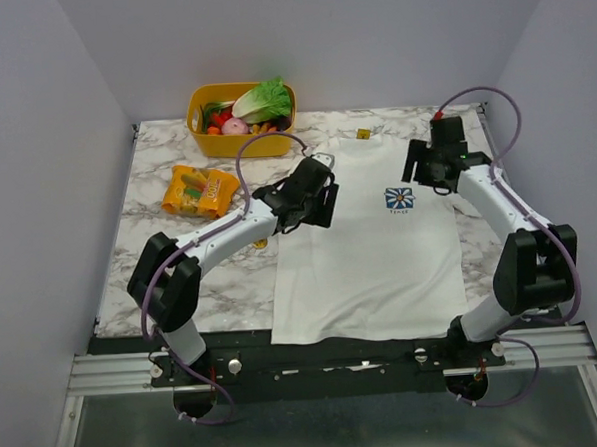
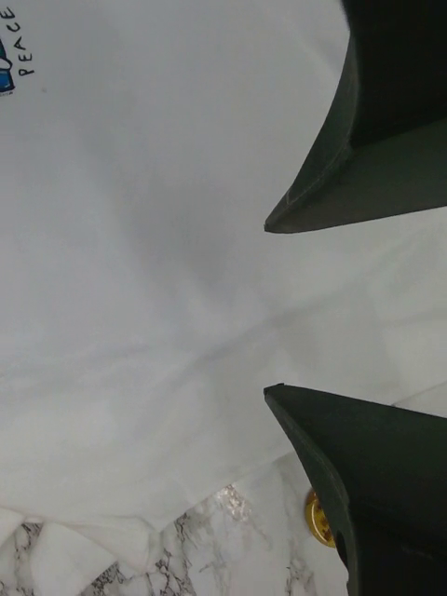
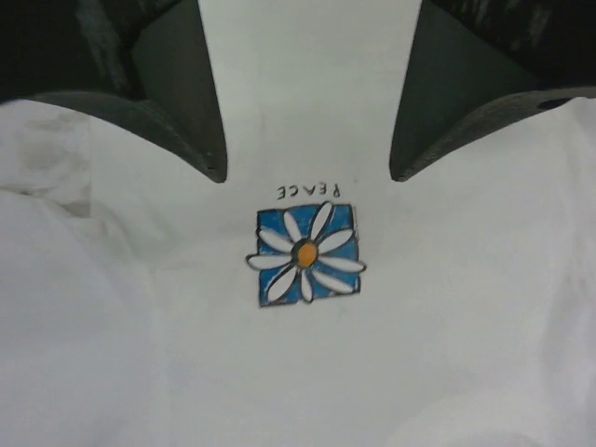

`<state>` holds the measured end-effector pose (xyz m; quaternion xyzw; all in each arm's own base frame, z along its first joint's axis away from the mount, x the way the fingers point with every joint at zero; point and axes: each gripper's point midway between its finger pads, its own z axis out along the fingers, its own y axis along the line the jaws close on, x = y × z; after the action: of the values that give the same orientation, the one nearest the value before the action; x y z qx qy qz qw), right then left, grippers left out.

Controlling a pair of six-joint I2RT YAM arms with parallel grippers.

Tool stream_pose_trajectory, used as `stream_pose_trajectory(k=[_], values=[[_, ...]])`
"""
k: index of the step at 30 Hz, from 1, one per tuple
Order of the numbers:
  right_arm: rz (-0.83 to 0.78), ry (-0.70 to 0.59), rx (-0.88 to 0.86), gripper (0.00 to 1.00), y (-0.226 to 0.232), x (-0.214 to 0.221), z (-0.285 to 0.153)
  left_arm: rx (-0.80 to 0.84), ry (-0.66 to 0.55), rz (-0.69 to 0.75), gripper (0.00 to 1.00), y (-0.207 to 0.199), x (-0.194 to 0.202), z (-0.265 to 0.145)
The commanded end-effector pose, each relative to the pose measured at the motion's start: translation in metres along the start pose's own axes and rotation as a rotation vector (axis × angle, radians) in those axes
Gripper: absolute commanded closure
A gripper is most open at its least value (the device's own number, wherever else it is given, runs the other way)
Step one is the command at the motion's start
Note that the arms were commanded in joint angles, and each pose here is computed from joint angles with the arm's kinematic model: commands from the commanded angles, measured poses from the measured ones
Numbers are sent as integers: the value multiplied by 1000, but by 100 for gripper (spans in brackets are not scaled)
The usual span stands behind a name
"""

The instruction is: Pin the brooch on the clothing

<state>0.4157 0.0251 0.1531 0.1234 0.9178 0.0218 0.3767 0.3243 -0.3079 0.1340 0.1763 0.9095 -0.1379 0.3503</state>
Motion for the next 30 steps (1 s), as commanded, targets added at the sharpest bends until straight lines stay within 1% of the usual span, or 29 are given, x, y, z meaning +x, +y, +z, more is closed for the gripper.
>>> stream_pose_trajectory(k=[1,2,3,4,5,6,7,8,10,14,20,24,30], values=[[-91,146,-128,50,40,63,-9,-72,60,14,33,18,16,14],[-96,166,-144,67,46,75,-10,-73,69,11,39,17,18,17],[-127,191,-194,80,65,89,-15,-69,90,10,54,16,24,24],[-142,205,-202,87,71,97,-16,-63,100,8,64,15,26,27],[-163,226,-200,93,76,108,-15,-61,114,5,72,14,31,30],[-200,250,-223,94,90,122,-19,-57,133,-4,87,13,37,36],[-215,269,-229,99,96,130,-19,-53,146,-8,94,12,41,38],[-232,290,-232,99,100,138,-19,-50,155,-15,100,12,44,41],[-266,329,-204,99,102,157,-13,-45,193,-21,100,10,57,48],[-322,450,-161,99,97,190,-6,-55,227,-18,100,11,76,53],[-401,562,-91,100,86,221,-3,-70,288,-28,100,15,104,60],[-433,596,-43,100,76,230,-3,-92,306,-39,100,18,115,58],[-444,624,-25,100,66,239,-10,-122,354,-53,100,22,135,52]])
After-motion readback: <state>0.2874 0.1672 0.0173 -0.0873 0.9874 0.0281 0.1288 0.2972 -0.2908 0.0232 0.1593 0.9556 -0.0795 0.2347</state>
